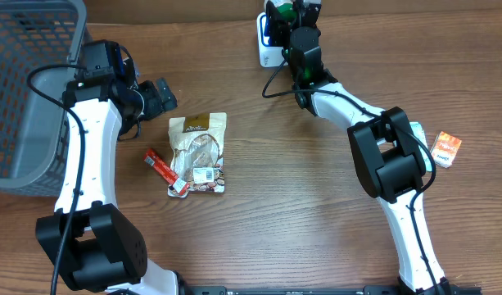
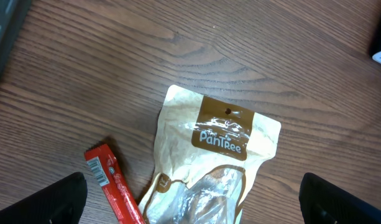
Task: Scan the item barcode
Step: 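Carry the jar to the white scanner and hold it there, then carry the jar right and set it beside the wipes packet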
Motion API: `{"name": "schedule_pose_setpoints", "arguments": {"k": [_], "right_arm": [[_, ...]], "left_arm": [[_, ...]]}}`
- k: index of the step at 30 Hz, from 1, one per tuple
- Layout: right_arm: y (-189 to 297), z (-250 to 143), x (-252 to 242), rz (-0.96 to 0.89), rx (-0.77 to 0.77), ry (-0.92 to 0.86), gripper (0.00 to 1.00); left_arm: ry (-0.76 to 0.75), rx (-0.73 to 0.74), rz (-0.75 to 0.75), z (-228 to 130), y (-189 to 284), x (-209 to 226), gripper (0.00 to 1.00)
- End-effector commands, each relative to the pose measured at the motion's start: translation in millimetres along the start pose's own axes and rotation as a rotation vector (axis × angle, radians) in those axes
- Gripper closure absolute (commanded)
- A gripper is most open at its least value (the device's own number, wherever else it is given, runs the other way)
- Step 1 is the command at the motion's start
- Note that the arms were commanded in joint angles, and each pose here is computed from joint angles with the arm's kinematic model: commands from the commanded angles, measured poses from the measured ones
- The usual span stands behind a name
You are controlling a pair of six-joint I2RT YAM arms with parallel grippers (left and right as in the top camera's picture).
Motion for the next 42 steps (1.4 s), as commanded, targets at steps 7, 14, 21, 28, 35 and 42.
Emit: {"name": "schedule_pose_setpoints", "arguments": {"k": [7,14,21,28,35,42], "right_arm": [[-1,19,17,0.022,-0.067,0.097,0.96],[0,16,22,0.016,-0.065,0.16,0.96],[2,33,26,0.017,-0.108,0.149,0.96],[22,110,51,0.04,-0.165,0.132,0.96],[63,163,58,0.018,0.021,0.136,0.96],[123,161,25,-0.074,0.34,0.211,0.96]], "left_arm": [[0.013,-0.021,-0.005,5,6,-1,0.0],[0.013,-0.021,-0.005,5,6,-1,0.0],[0.013,-0.021,-0.005,5,6,-1,0.0],[0.013,-0.021,-0.006,5,6,-2,0.0],[0.013,-0.021,-0.006,5,6,-2,0.0],[0.013,-0.021,-0.006,5,6,-2,0.0]]}}
Point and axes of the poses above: each gripper's point midway between its finger pads, its own y axis back along the fingers, its own x axis along the line the jaws close on, z = x × y, the point moved 1 cm from there along y, back along the fingers, and after that the axes turned 8 degrees about y, right-handed, at the moved point
